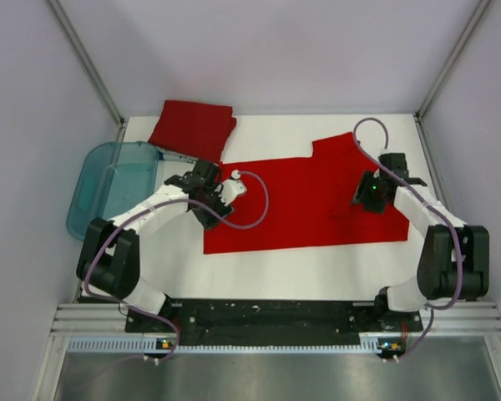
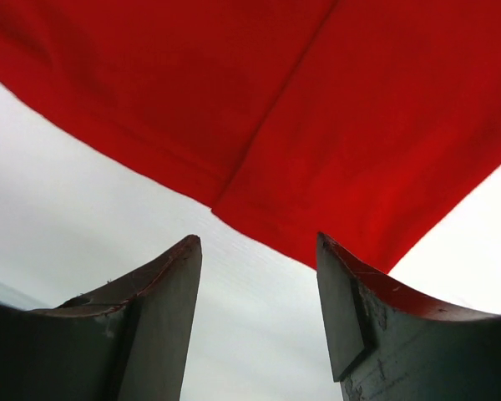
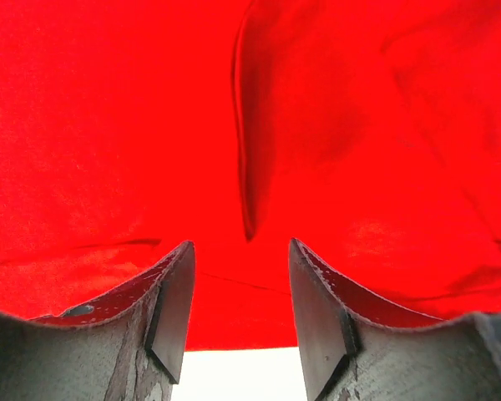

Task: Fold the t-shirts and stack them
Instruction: Fold the flattened tshirt in 1/3 of the way

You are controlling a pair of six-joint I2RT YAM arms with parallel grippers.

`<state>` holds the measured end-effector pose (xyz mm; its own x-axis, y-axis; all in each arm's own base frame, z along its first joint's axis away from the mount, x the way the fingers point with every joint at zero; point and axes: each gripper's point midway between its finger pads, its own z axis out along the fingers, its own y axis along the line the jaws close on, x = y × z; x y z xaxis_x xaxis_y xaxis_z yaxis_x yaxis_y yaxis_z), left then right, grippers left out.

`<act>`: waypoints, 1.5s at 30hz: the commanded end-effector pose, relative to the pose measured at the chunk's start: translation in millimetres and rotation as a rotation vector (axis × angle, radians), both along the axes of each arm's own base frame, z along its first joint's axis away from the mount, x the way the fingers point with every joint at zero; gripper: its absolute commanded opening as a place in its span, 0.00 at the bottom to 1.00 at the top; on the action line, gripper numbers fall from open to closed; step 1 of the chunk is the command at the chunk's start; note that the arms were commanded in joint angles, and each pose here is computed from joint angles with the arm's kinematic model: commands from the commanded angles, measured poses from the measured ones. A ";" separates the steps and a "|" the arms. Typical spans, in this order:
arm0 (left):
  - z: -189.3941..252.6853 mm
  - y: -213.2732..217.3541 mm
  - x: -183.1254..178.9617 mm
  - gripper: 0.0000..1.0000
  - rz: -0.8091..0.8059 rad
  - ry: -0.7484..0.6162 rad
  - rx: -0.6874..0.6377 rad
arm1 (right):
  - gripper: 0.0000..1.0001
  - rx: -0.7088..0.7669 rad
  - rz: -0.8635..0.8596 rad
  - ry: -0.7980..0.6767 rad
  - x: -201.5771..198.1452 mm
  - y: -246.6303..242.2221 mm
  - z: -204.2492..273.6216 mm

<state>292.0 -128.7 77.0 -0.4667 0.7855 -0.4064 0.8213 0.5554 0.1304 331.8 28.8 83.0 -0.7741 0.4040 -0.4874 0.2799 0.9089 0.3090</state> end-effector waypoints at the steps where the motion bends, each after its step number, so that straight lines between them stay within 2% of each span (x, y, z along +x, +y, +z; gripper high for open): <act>1: -14.8 -1.1 3.5 0.62 0.076 0.040 0.002 | 0.48 0.033 0.121 0.039 5.0 31.1 -7.9; 9: -20.5 3.1 1.1 0.61 0.079 0.047 0.023 | 0.42 0.026 0.134 0.096 12.0 40.8 -27.4; 14: -16.7 3.4 2.5 0.61 0.072 0.031 0.022 | 0.41 0.084 0.186 0.084 16.6 55.2 -22.0; 25: -13.4 7.0 4.5 0.61 0.073 0.012 0.039 | 0.41 0.133 0.291 0.013 75.6 101.3 -5.1; 29: -12.7 9.4 3.9 0.61 0.068 0.003 0.045 | 0.41 0.100 0.343 -0.040 87.4 114.8 19.9; 33: -11.6 9.3 4.9 0.61 0.068 -0.002 0.044 | 0.41 -0.005 0.313 -0.068 75.0 93.1 40.1; 35: -11.1 9.9 4.8 0.61 0.069 -0.005 0.046 | 0.33 -0.087 0.262 -0.064 60.2 72.6 43.8; 40: -9.1 10.6 7.3 0.61 0.073 -0.020 0.048 | 0.00 -0.163 0.128 0.018 24.2 29.1 24.9; 45: -8.1 11.9 7.2 0.61 0.074 -0.025 0.053 | 0.00 -0.192 0.092 0.159 7.2 13.0 -17.7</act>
